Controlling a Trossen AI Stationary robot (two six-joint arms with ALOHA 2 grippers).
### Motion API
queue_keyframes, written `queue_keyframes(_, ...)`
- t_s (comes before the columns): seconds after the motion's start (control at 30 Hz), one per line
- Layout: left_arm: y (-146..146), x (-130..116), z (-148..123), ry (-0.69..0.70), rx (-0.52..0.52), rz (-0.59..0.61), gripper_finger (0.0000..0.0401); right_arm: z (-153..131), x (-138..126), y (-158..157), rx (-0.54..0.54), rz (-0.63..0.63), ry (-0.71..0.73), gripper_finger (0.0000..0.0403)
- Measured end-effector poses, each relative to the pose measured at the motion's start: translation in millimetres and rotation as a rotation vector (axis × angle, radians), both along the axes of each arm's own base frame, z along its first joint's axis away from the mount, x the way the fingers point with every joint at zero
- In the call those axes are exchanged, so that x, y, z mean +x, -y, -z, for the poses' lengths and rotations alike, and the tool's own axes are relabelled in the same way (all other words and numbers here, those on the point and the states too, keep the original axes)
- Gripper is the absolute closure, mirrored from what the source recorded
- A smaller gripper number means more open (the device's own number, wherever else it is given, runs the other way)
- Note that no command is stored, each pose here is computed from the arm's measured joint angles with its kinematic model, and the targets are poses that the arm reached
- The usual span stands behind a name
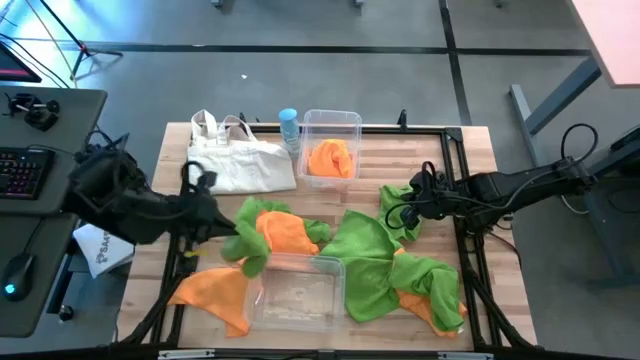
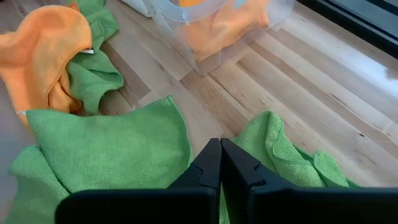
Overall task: Sort microfiber towel by color & place in baskets
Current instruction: Put the green microfiber cloth into the bottom transparent bin
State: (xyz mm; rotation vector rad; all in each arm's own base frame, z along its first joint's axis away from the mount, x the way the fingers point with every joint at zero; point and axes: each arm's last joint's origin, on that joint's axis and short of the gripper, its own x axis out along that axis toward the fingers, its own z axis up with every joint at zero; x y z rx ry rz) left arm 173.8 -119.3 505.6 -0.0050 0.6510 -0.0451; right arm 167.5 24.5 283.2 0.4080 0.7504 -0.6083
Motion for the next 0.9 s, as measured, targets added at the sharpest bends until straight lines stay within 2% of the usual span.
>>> queue_keyframes(0.27,9.1,28.1,-20.2,0.095,0.017,0.102,0.0401,0.0,0.2,0.0,-0.021,-0.027,-0.011,0.0403)
queue_keyframes(0.4,11.6,30.7,-31.0,0.212,0.032,0.170,0.0401,-0.1,0.2,0.0,-0.029,-0.038,-0.015,0.0403)
queue_keyframes(0.73,12.4,32.8,-58.5,0.480,0.064,0.203,0.0401,-0.1,0.1,-0.1,-0.036,-0.047,-0.020,0.0403)
queue_keyframes(0.9,14.3,34.8,-54.9,0.452,0.061,0.217,0.0401,-0.4,0.7,-0.2,-0.039,-0.052,-0.016,0.0403)
